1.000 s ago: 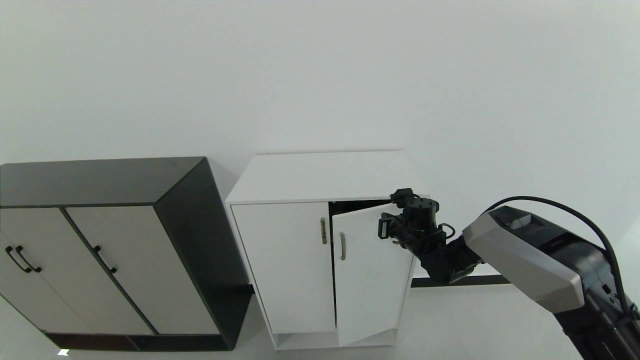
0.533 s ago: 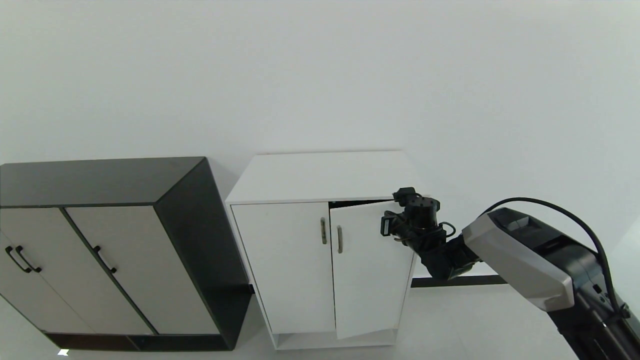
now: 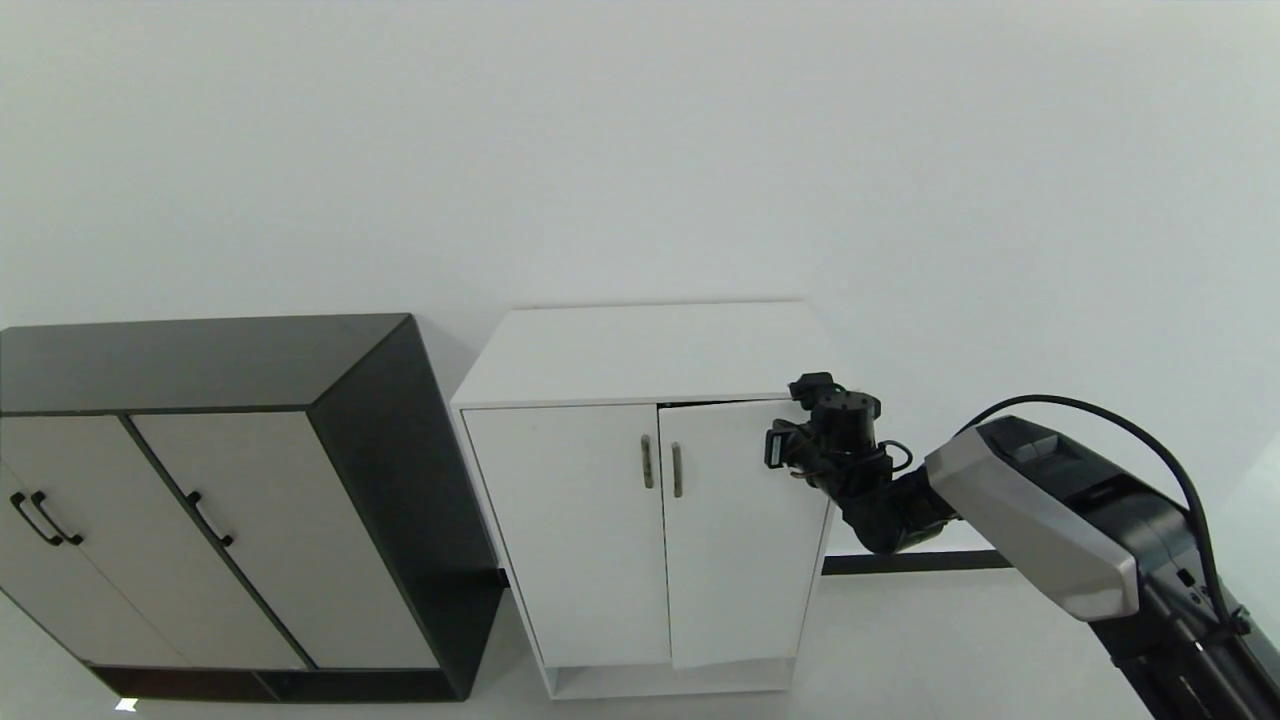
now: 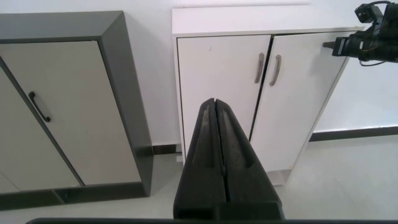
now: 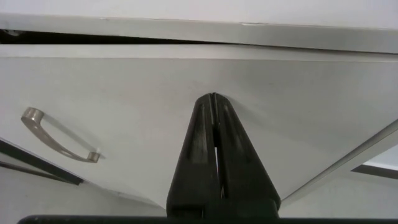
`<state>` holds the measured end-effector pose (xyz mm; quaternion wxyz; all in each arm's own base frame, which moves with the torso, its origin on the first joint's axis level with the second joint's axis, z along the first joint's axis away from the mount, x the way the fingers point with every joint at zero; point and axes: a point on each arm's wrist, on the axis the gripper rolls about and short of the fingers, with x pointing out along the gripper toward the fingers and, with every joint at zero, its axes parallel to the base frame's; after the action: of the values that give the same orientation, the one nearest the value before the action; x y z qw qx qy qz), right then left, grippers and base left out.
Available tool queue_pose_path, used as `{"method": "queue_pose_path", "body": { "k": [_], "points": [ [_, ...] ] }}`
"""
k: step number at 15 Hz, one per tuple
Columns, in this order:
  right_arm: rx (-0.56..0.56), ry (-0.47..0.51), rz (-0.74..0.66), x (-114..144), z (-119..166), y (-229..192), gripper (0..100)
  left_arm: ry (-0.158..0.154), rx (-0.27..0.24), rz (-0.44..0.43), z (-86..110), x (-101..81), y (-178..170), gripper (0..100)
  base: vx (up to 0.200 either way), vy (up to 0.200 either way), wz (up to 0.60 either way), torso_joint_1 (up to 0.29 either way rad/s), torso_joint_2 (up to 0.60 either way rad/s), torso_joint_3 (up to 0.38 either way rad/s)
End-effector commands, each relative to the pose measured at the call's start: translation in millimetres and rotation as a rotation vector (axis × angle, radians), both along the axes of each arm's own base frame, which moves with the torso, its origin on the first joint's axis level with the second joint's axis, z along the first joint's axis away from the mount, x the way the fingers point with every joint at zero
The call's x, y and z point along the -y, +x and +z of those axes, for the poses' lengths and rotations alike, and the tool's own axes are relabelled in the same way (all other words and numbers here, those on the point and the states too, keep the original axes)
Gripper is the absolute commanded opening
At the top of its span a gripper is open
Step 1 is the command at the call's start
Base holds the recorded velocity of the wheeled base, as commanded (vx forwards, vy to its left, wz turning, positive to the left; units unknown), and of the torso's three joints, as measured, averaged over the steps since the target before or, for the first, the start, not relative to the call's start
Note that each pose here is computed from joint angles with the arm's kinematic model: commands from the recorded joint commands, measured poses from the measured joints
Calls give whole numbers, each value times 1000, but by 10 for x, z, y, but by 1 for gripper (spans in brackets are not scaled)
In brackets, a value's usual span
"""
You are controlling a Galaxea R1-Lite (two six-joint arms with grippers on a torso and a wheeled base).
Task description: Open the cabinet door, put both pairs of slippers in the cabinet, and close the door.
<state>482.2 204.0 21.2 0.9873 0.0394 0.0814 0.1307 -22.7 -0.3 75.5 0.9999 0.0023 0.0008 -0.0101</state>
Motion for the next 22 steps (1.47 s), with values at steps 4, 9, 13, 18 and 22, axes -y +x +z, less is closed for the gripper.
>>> {"method": "queue_pose_path", "body": {
  "k": [4,9,13,18,22],
  "points": [
    [6,1,-4,0,-28,34,0,0,0,0,0,0,0,0,0,0,0,0,0,0],
    [4,0,-7,13,-53,45,0,0,0,0,0,0,0,0,0,0,0,0,0,0],
    [8,0,-10,20,-37,51,0,0,0,0,0,0,0,0,0,0,0,0,0,0],
    [14,3,-8,14,-24,65,0,0,0,0,0,0,0,0,0,0,0,0,0,0],
    [13,2,-8,-1,-11,78,0,0,0,0,0,0,0,0,0,0,0,0,0,0]
  ]
}}
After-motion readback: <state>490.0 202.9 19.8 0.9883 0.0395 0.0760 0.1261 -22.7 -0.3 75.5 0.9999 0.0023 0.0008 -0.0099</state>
